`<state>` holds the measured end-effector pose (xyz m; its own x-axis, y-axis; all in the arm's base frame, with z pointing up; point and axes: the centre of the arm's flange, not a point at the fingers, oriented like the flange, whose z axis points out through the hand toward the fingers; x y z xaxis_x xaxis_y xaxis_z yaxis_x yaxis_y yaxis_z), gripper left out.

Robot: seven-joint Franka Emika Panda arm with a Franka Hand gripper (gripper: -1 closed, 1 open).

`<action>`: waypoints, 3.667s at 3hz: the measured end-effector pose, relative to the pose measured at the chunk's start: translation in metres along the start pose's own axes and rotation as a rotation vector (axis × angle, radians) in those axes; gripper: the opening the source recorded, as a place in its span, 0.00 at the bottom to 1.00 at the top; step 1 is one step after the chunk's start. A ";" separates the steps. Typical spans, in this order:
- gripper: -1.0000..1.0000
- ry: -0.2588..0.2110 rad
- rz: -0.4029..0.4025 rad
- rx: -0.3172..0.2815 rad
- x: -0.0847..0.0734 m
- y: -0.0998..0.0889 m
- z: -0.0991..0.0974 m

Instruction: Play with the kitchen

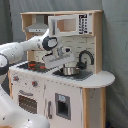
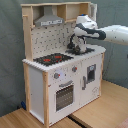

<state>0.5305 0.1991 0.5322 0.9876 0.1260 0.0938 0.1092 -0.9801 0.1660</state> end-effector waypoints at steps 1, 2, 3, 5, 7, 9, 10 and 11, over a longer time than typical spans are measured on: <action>0.00 0.004 0.017 0.001 -0.016 -0.017 -0.016; 0.00 0.083 -0.028 -0.015 -0.009 -0.052 -0.053; 0.00 0.152 -0.065 -0.014 -0.002 -0.094 -0.069; 0.00 0.253 -0.104 -0.001 0.012 -0.161 -0.079; 0.00 0.289 -0.112 0.041 0.014 -0.223 -0.087; 0.00 0.307 -0.157 0.087 0.030 -0.258 -0.083; 0.00 0.305 -0.207 0.125 0.028 -0.286 -0.079; 0.00 0.258 -0.272 0.152 0.022 -0.311 -0.056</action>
<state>0.5120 0.5157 0.5374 0.8620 0.3991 0.3127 0.3969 -0.9149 0.0735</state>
